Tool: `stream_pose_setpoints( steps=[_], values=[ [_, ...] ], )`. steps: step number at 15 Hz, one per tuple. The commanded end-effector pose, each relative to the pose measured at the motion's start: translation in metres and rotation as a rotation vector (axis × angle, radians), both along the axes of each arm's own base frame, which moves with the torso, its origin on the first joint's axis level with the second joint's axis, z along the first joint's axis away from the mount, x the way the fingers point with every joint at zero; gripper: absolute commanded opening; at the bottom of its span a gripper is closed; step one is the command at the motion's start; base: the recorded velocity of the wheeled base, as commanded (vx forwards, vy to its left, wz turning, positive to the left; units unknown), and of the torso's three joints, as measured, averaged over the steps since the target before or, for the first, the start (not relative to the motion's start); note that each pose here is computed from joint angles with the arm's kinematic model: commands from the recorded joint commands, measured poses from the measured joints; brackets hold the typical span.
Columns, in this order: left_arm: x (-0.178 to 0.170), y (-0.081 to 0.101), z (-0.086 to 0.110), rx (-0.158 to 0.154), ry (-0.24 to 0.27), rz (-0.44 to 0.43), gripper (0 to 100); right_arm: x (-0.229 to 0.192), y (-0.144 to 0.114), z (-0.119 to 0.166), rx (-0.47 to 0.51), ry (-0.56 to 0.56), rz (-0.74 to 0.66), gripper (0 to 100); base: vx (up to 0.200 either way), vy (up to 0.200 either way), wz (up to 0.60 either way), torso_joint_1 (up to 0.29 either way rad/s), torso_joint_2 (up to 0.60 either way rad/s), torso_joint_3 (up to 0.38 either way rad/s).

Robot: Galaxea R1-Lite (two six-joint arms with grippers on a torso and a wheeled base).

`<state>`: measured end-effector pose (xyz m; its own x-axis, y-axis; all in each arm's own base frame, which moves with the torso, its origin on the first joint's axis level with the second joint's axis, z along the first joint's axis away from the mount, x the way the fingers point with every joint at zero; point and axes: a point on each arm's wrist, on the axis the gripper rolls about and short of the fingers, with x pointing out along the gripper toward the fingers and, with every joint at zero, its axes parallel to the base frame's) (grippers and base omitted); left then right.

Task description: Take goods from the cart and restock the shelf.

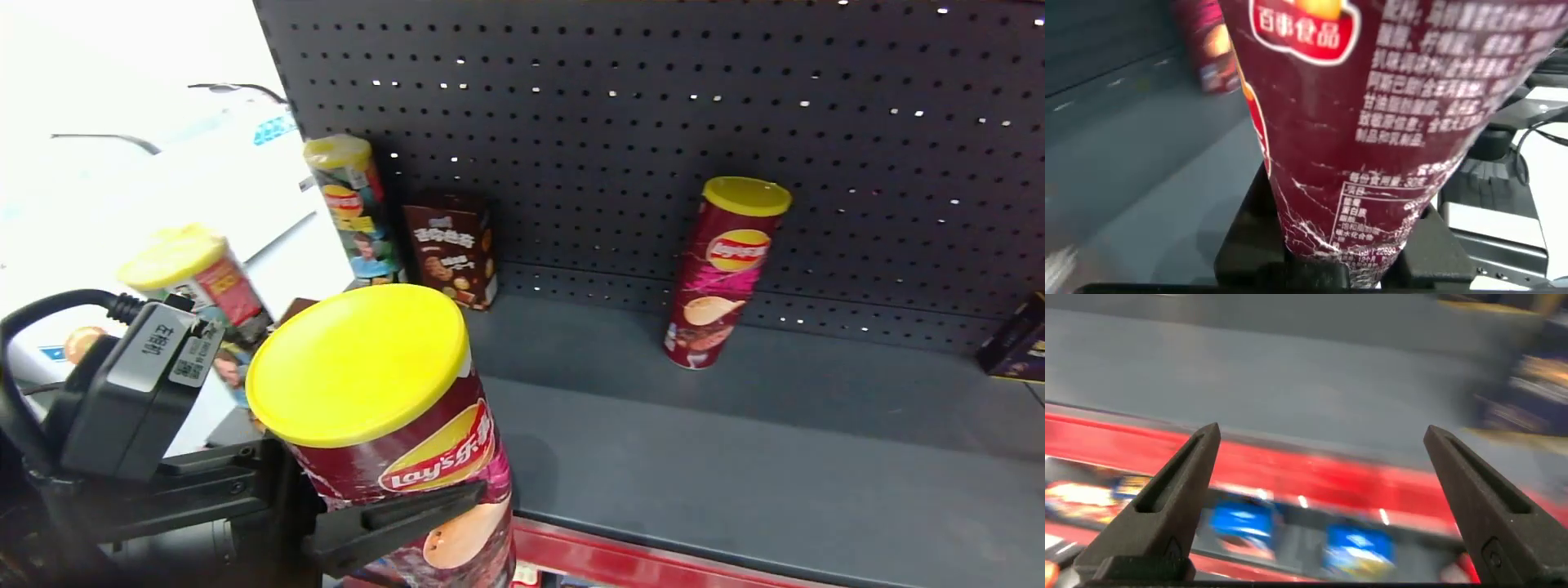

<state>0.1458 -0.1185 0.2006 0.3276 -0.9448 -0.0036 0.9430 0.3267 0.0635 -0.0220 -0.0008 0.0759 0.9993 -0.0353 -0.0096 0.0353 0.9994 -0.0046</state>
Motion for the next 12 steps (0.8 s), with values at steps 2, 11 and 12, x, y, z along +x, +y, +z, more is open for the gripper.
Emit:
stream_pose_setpoints(
  steps=[2, 11, 12],
  values=[
    [-0.0003, -0.0011, -0.0004, 0.001, 0.002, -0.007, 0, 0.0001, 0.0, 0.0001, 0.0, 0.001, 0.0, 100, 0.0, 0.0, -0.3, 0.004, 0.0, 0.001],
    [0.0004, 0.0017, -0.0028, 0.005, 0.008, 0.008, 0, 0.0001, 0.0, 0.0001, 0.001, 0.001, 0.0, 100, 0.0, 0.0, 0.0, 0.0, 0.0, 0.0],
    [0.0006, 0.0015, -0.0031, 0.006, 0.011, 0.008, 0, 0.0001, 0.0, 0.0001, 0.001, 0.001, 0.0, 100, 0.0, 0.0, 0.0, 0.0, 0.0, 0.0]
  ],
)
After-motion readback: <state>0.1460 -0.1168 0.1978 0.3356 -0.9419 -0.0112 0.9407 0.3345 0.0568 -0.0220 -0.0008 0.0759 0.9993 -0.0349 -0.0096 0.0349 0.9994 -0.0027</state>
